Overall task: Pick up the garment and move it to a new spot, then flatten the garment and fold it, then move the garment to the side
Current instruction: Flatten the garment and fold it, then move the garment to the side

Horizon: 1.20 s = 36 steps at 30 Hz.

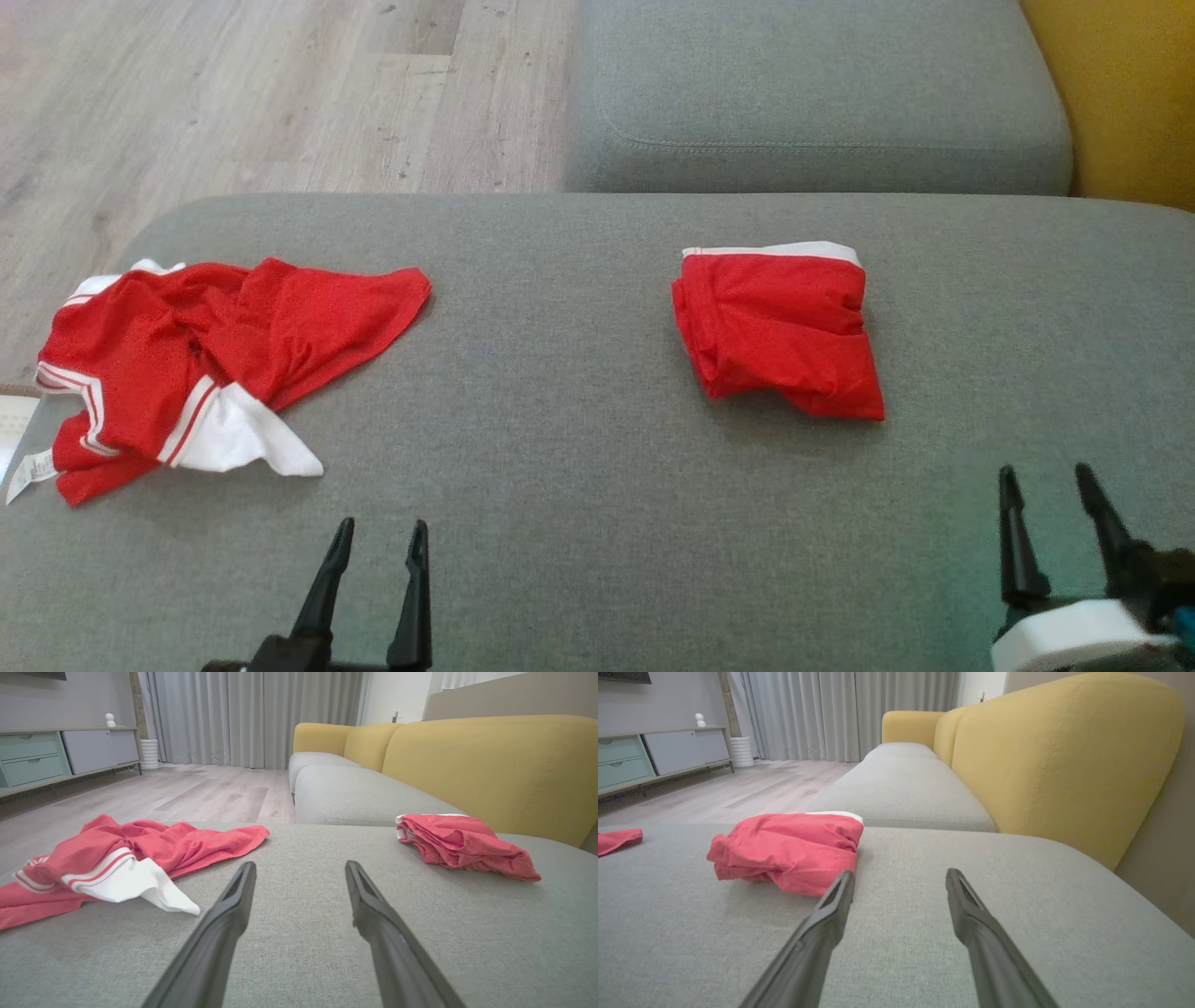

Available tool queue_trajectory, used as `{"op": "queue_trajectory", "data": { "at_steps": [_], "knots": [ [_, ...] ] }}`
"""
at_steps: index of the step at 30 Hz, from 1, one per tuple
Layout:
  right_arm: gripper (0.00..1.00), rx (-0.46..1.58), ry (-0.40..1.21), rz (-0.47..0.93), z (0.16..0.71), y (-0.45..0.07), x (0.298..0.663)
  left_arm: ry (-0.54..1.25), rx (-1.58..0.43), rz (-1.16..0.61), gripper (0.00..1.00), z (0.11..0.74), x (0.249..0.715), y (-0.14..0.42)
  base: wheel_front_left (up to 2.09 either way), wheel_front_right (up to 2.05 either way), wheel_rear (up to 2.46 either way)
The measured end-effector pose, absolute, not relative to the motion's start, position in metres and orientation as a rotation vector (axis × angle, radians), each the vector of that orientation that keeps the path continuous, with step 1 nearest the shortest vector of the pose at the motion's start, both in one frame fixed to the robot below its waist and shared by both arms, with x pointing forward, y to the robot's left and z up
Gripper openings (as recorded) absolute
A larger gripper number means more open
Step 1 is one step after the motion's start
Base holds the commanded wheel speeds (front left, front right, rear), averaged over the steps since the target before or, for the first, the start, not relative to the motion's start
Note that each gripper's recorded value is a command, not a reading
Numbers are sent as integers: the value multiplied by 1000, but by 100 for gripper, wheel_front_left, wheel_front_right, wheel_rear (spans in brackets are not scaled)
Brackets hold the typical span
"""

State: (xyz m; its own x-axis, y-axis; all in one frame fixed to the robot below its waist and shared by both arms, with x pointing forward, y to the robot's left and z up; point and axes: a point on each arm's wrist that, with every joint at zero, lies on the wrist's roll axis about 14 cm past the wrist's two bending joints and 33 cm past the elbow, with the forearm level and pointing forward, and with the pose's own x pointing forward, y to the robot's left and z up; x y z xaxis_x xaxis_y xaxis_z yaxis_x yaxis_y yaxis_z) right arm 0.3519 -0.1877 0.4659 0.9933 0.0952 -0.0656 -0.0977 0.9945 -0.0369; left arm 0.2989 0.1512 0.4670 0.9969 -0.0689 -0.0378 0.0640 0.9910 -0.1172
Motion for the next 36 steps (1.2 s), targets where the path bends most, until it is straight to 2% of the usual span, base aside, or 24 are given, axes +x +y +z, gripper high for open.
{"op": "queue_trajectory", "data": {
  "at_steps": [18, 22, 25, 30, 31, 36],
  "knots": [
    [100, 6, 142, 119, 440, -171, 340, 75, -101, -61, 100, 457, 301, 157, 0, 0, 0],
    [100, 86, 155, 120, 436, -164, 342, 81, -102, -59, 100, 455, 302, 157, 0, 0, 0],
    [100, 159, 168, 114, 443, -164, 360, 94, -102, -57, 100, 452, 302, 158, 0, 0, 0],
    [100, 246, 167, 151, 484, -163, 419, 118, -104, -56, 100, 446, 306, 157, 0, 0, 0],
    [100, 246, 167, 151, 484, -163, 419, 118, -104, -56, 100, 446, 306, 157, 0, 0, 0],
    [100, 290, 351, 183, 470, -154, 457, 112, -104, -76, 100, 449, 320, 152, 0, 0, 0]
  ]
}}
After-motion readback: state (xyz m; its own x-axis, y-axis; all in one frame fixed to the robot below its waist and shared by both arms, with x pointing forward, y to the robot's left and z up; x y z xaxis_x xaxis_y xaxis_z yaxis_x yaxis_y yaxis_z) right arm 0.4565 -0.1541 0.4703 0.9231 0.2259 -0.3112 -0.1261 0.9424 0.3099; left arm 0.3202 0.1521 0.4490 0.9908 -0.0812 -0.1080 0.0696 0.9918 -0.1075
